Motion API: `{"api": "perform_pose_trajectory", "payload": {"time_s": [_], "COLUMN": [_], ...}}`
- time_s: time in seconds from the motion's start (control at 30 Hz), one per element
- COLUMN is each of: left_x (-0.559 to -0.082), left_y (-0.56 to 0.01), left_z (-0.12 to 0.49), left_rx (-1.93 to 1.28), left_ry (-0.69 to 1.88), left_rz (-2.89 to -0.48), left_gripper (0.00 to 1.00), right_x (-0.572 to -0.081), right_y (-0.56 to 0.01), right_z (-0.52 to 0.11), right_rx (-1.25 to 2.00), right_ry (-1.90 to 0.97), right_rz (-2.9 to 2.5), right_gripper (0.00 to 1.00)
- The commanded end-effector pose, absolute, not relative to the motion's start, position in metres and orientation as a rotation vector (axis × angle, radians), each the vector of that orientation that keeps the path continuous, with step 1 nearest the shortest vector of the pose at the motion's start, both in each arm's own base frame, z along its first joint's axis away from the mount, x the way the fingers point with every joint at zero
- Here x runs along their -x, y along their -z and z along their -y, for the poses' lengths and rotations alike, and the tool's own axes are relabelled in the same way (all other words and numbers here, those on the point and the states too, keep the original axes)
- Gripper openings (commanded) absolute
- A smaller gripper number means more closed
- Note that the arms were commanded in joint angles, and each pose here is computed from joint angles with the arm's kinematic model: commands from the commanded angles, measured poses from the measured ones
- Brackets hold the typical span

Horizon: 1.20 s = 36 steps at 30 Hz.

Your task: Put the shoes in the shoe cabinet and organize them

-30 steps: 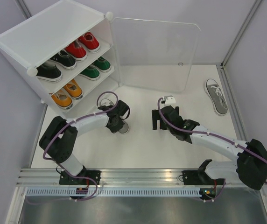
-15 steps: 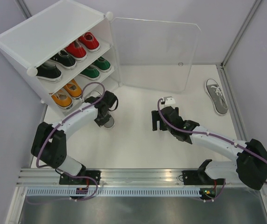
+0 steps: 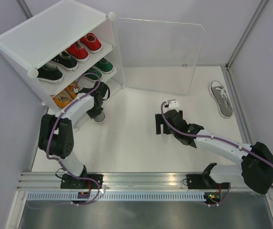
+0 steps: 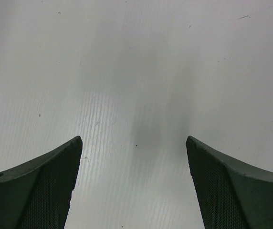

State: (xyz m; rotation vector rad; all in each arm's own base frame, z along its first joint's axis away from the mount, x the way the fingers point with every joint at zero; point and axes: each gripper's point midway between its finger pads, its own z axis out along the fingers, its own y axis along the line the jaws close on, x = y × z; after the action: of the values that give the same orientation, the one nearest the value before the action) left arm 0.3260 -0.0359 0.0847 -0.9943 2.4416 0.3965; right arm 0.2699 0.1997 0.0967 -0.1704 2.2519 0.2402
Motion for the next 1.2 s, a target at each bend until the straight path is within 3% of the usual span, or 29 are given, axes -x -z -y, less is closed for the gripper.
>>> {"api": "perform_pose_trajectory", "payload": {"time_s": [0.0, 0.17, 0.27, 0.67, 0.7, 0.83, 0.93, 1.17], "left_x": [-0.355, -0.365, -0.369, -0.357, -0.355, -0.345, -0.334, -0.304], "left_y": [-0.088, -0.088, -0.091, -0.112, -0.115, -0.127, -0.13, -0.095], "left_z": [0.013, -0.003, -0.005, 0.018, 0.022, 0.042, 0.058, 0.072], "left_rx": [0.967, 1.015, 1.054, 1.106, 1.094, 1.036, 1.008, 0.961], "left_ry": [-0.445, -0.468, -0.462, -0.285, -0.27, -0.207, -0.158, -0.224], "left_rz": [-2.365, -2.303, -2.264, -2.231, -2.235, -2.233, -2.236, -2.306], "left_gripper": [0.06, 0.07, 0.12, 0.64, 0.72, 0.85, 0.9, 0.92], "right_x": [-0.271, -0.267, -0.267, -0.265, -0.265, -0.264, -0.263, -0.262], "right_y": [-0.1, -0.093, -0.09, -0.087, -0.087, -0.085, -0.084, -0.081], "right_z": [-0.2, -0.199, -0.198, -0.202, -0.203, -0.206, -0.207, -0.209], "right_rx": [0.164, 0.172, 0.174, 0.196, 0.198, 0.215, 0.22, 0.229], "right_ry": [-0.261, -0.262, -0.259, -0.276, -0.279, -0.294, -0.3, -0.312], "right_rz": [-2.227, -2.241, -2.244, -2.257, -2.258, -2.268, -2.273, -2.28], "right_gripper": [0.93, 0.93, 0.92, 0.92, 0.92, 0.92, 0.92, 0.92]}}
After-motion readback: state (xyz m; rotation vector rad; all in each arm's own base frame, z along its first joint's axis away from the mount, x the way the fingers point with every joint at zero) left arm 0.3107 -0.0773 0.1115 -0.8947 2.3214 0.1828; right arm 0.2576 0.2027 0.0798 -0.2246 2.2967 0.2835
